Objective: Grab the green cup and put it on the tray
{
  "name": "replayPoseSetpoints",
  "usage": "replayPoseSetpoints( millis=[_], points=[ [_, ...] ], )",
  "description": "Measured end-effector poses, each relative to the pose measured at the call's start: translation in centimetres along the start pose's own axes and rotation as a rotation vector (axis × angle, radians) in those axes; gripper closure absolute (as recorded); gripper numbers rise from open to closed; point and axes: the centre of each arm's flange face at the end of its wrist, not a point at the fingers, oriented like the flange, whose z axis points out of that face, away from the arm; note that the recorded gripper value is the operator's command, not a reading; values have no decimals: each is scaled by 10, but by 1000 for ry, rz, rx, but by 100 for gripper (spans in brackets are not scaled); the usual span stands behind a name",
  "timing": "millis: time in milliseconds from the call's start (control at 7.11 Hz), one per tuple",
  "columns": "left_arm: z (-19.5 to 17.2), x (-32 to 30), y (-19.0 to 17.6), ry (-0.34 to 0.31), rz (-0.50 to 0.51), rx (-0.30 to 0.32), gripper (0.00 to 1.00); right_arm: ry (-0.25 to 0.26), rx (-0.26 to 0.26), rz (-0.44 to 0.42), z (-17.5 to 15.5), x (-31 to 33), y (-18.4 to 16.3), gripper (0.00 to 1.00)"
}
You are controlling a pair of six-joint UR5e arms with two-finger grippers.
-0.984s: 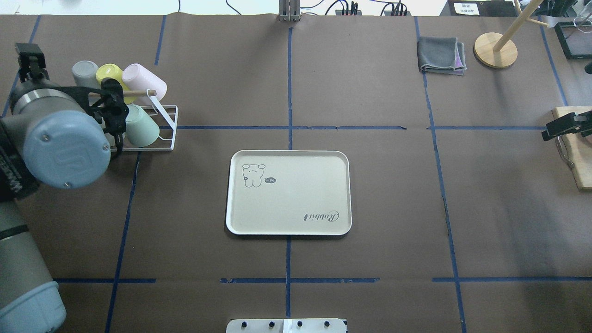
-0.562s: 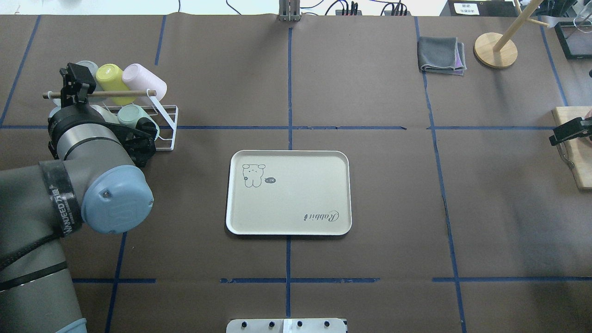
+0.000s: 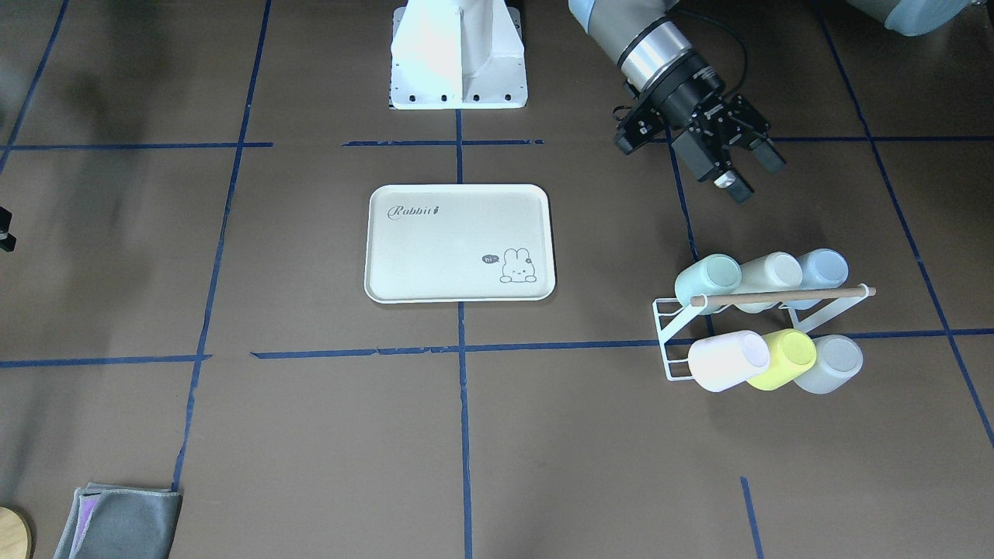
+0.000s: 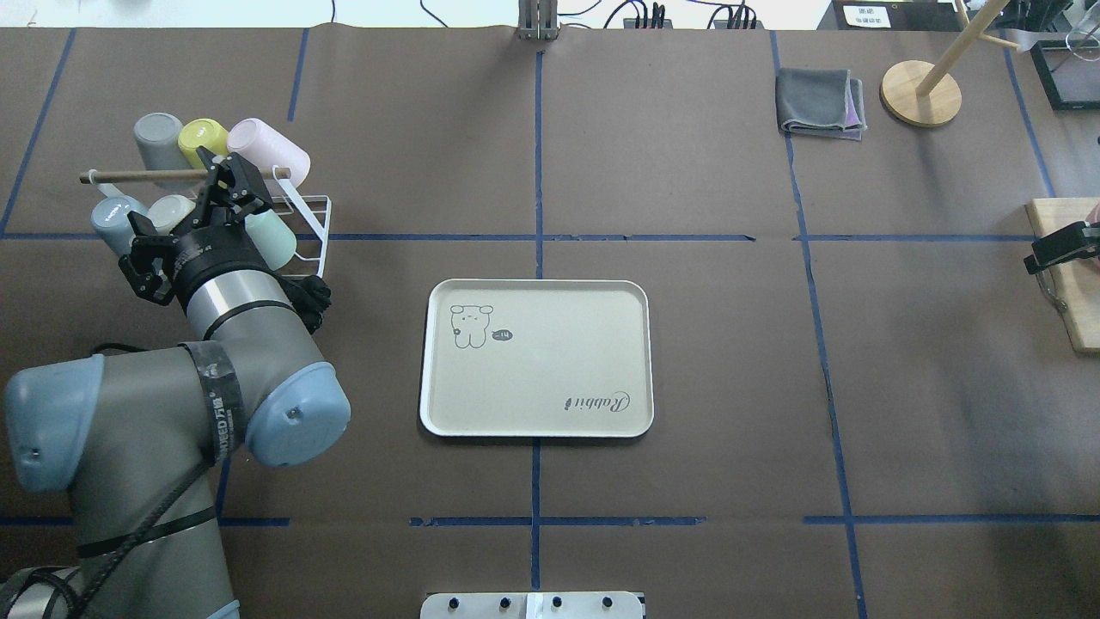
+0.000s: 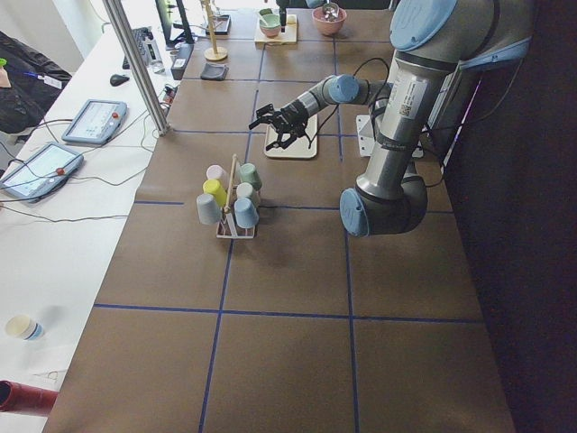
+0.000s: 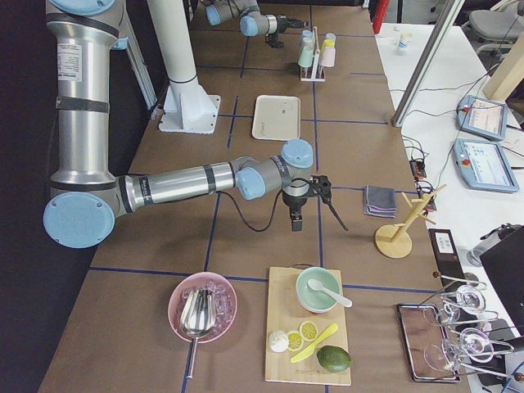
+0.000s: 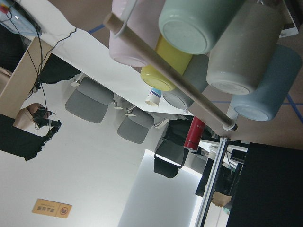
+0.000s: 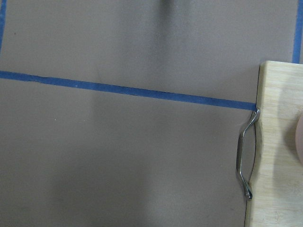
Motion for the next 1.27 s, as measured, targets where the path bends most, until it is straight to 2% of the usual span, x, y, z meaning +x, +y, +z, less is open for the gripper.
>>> replayPoseSetpoints(
  millis=[703, 984, 1265],
  points=[
    [3, 15, -112, 5, 239, -67, 0, -2, 3, 6, -2, 2, -1, 0],
    [8, 13, -131, 5, 314, -89, 0, -2, 5, 11, -3, 3, -1, 0],
    [10, 12, -138, 0, 320, -89, 0, -3, 8, 14, -5, 4, -2, 0]
  ],
)
